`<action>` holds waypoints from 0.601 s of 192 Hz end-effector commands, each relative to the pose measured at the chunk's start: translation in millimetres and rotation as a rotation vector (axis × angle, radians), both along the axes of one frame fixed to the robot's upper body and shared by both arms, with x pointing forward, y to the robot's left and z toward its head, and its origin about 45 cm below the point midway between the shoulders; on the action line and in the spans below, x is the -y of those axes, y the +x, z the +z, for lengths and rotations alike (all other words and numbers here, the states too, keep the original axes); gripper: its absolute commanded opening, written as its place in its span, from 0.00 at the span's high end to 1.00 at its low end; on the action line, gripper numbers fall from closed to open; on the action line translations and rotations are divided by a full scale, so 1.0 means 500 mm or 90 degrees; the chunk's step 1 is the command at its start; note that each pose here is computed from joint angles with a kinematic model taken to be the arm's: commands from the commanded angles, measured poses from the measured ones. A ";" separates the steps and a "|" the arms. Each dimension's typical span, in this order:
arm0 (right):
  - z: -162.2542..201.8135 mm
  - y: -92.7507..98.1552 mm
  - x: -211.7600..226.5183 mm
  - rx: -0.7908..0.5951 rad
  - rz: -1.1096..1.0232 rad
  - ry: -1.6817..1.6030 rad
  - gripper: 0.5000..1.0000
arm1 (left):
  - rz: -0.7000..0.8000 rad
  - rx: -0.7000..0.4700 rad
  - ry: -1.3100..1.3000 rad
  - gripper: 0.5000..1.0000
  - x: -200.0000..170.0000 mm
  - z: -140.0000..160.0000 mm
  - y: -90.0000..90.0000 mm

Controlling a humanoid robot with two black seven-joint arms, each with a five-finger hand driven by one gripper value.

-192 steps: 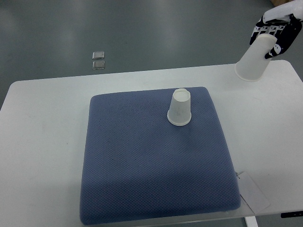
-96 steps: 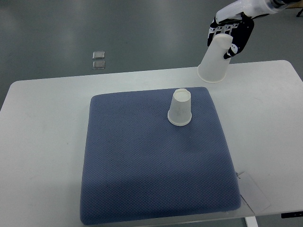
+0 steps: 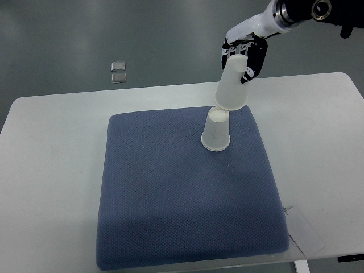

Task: Stack paper cups
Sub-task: 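Lower the held cup down over the upside-down cup on the pad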

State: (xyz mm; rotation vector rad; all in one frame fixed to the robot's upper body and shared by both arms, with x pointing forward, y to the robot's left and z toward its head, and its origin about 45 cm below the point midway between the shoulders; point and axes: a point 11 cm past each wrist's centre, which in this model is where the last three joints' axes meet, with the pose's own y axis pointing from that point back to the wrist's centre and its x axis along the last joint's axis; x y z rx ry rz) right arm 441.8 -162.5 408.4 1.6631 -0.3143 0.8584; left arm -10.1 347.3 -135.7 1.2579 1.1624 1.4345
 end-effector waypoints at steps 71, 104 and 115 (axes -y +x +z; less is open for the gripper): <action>-0.025 0.002 -0.055 -0.013 0.024 0.024 0.57 | 0.000 0.000 0.000 0.00 0.000 0.000 0.000; -0.024 0.001 -0.053 -0.023 0.016 0.037 0.57 | 0.000 0.000 0.000 0.00 0.000 0.000 0.000; -0.025 0.001 -0.053 -0.025 0.015 0.039 0.57 | 0.000 0.000 0.000 0.00 0.000 0.000 0.000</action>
